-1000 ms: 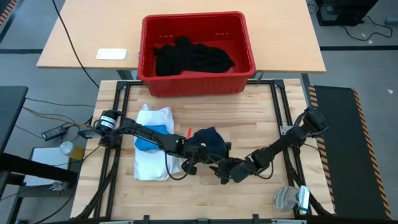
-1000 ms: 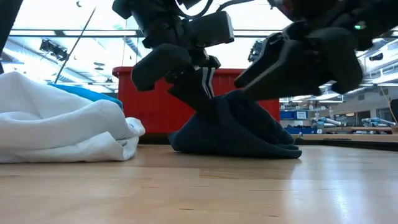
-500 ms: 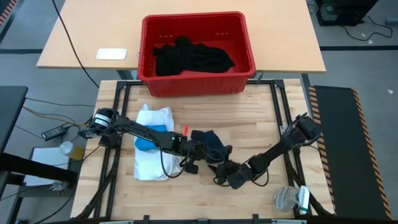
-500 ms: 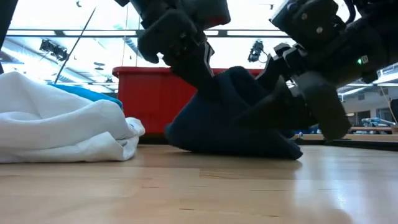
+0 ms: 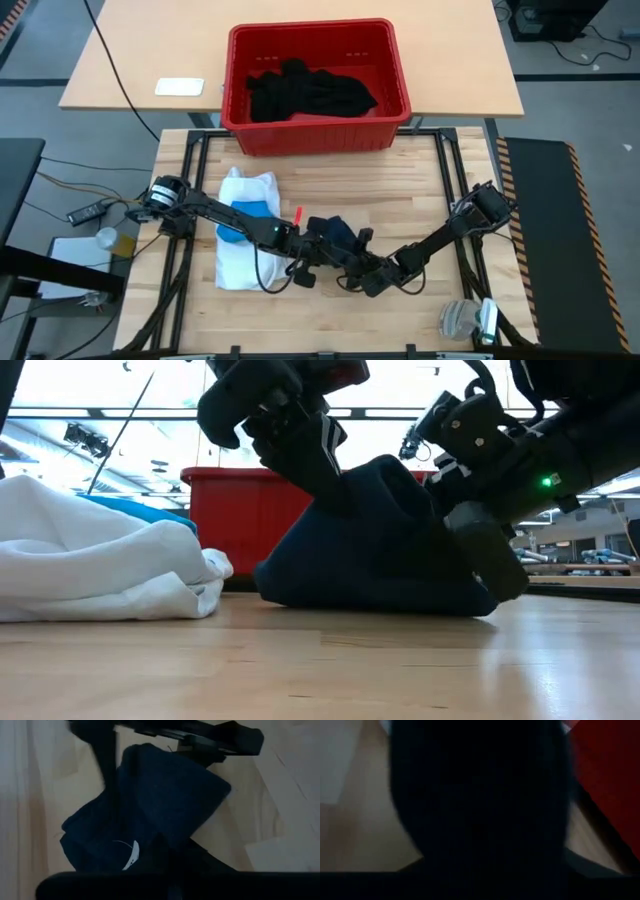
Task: Fold laundry
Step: Stack the folded dark blue underwear on top of the folded blue underwear
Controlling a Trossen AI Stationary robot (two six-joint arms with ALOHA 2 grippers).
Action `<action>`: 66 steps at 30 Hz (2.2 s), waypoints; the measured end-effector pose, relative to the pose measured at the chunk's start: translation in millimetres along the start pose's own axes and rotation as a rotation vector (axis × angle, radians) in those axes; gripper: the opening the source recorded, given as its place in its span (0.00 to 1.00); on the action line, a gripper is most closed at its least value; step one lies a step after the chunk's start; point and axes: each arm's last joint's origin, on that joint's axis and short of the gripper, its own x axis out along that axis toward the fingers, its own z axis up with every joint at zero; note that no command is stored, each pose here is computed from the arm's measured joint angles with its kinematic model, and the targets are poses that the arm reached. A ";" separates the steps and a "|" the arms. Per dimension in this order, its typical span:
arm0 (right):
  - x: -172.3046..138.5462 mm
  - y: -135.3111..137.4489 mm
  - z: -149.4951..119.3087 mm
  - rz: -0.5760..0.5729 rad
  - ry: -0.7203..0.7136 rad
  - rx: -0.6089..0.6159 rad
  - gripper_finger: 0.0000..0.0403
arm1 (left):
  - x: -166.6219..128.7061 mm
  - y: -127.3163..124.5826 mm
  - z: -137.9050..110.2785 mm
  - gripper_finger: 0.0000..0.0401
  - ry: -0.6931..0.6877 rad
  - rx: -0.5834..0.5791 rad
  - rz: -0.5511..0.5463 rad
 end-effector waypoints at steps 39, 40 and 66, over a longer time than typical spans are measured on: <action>7.3 -2.1 3.8 0.140 0.006 0.247 0.08 | 40.2 -24.1 -25.8 0.59 0.169 -0.054 0.286; 6.8 -1.6 4.6 0.142 -0.003 0.236 0.08 | 40.4 -23.3 -26.2 0.54 0.175 -0.045 0.285; -63.3 -44.2 29.3 0.210 0.101 0.293 0.68 | -6.0 -12.4 -21.2 0.04 0.259 0.138 0.294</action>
